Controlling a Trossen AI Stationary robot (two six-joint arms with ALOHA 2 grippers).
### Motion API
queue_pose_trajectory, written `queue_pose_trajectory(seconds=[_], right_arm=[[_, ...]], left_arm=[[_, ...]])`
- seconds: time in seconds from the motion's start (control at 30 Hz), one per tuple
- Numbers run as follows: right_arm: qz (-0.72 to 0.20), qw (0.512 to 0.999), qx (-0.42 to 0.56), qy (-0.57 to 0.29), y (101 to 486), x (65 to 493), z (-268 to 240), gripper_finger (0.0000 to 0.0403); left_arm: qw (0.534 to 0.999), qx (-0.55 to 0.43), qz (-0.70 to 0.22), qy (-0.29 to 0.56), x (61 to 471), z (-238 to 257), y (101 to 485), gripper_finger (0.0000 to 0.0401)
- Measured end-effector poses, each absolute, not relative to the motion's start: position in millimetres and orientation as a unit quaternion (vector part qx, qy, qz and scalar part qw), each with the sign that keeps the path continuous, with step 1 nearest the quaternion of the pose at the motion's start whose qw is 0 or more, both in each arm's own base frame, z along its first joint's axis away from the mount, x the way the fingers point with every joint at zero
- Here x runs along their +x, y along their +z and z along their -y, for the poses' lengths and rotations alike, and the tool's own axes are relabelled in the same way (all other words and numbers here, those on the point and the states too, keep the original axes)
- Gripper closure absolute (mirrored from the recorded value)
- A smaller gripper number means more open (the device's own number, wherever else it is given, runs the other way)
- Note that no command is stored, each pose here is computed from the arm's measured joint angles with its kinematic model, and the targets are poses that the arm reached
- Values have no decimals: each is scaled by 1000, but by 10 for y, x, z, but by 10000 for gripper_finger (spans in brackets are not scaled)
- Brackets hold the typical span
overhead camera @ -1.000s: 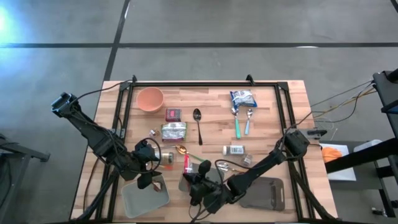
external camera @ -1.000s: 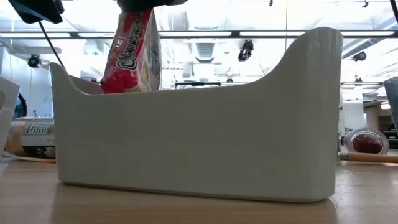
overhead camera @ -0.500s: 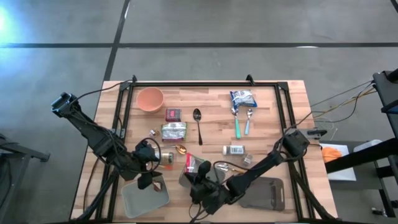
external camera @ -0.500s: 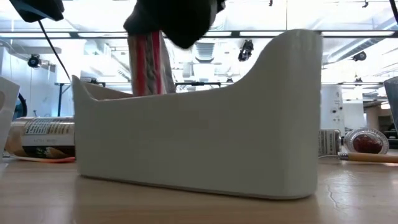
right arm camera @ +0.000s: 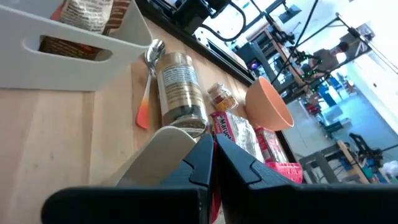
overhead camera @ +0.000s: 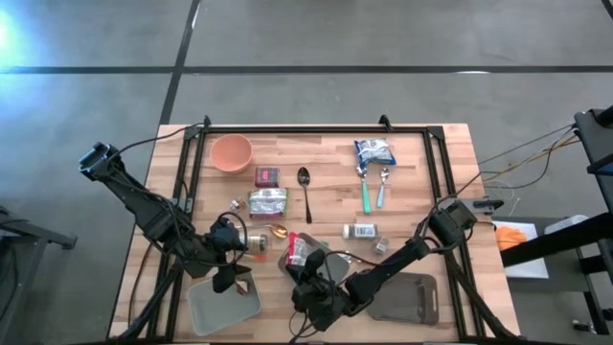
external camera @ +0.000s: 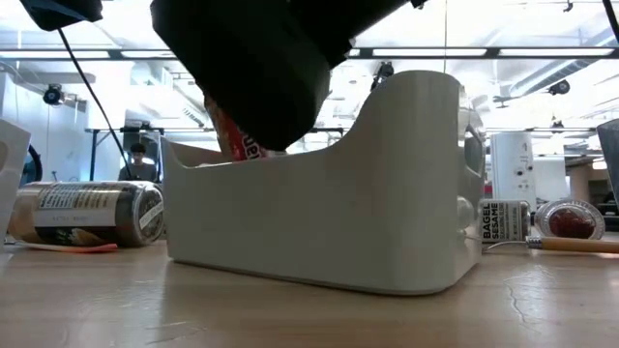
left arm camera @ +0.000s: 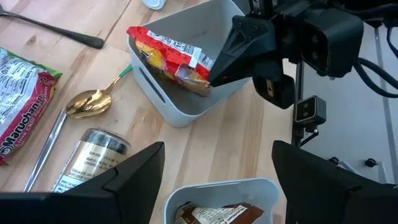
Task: Pick & Place Food Item
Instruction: Put the orange noodle pack into the right gray bin
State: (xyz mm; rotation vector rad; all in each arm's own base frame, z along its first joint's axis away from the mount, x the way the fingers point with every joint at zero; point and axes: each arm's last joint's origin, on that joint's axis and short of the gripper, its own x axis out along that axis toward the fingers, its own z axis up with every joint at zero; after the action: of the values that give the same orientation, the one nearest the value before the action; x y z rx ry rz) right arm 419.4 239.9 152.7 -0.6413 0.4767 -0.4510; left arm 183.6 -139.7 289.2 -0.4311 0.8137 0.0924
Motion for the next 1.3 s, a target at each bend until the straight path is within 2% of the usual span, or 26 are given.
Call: queue_pose_trajectory(seconds=[0.2, 0.47, 1.0, 1.13, 1.3], right_arm=[[-225, 904, -292, -216, 1531, 4198, -2406, 394], [-232, 933, -246, -126, 1513, 4220, -2454, 394], [-226, 954, -179, -77, 1557, 4253, -2456, 392], [-227, 957, -167, -69, 1560, 4261, -2453, 360], [-220, 959, -164, -69, 1581, 4267, -2455, 286]], left_arm=[[895, -211, -390, 44, 1840, 1400, 2896, 98], [895, -212, -389, 43, 1842, 1402, 2898, 98], [893, -215, -394, 39, 1839, 1406, 2896, 98], [893, -215, -394, 39, 1839, 1406, 2896, 98], [892, -216, -395, 37, 1838, 1407, 2895, 98]])
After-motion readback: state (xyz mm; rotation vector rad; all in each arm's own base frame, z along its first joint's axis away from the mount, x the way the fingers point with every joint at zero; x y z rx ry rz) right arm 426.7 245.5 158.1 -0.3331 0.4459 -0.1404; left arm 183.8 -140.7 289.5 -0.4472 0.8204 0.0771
